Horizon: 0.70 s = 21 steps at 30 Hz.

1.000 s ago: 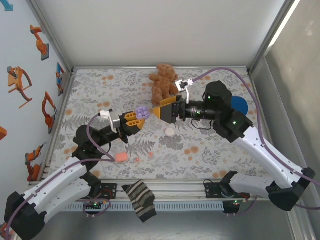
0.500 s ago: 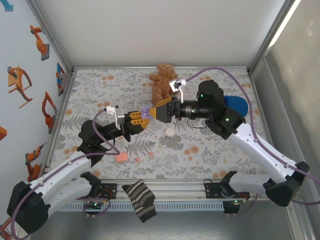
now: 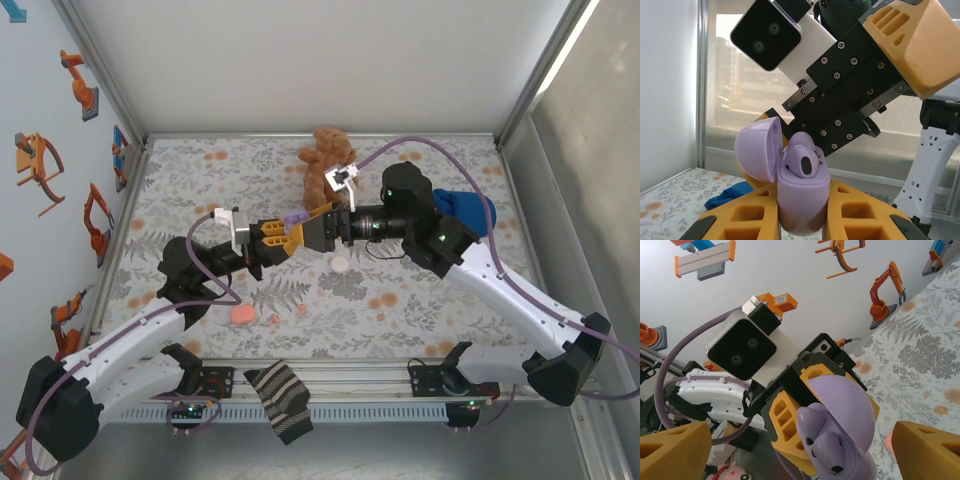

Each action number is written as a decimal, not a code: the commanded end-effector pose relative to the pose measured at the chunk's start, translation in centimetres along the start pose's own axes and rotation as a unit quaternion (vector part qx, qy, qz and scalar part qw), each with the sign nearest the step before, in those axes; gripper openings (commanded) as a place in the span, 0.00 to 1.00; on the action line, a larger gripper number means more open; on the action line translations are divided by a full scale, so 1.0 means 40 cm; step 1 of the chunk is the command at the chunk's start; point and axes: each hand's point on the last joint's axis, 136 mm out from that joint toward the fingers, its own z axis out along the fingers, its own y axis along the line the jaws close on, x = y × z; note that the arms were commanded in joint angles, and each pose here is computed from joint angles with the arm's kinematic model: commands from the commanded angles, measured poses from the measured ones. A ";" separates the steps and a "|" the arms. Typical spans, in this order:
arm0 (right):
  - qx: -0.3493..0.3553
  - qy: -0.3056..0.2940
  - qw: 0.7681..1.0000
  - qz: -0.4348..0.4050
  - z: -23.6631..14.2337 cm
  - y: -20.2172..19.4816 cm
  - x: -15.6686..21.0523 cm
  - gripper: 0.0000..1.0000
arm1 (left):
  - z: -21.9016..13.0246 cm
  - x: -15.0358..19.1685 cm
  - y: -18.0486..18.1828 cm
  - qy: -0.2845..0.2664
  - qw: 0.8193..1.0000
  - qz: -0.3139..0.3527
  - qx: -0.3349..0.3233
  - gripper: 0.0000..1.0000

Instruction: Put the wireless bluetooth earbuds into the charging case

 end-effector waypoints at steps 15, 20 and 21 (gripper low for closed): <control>-0.026 -0.036 0.996 -0.077 -0.034 0.088 -0.056 0.89 | 0.006 -0.042 -0.012 -0.017 1.000 0.015 0.015 0.00; -0.031 -0.040 0.995 -0.087 -0.039 0.099 -0.062 0.89 | 0.005 -0.038 -0.010 -0.015 1.000 0.012 0.014 0.00; -0.033 -0.040 0.995 -0.088 -0.041 0.102 -0.062 0.89 | 0.005 -0.038 -0.009 -0.015 1.000 0.012 0.012 0.00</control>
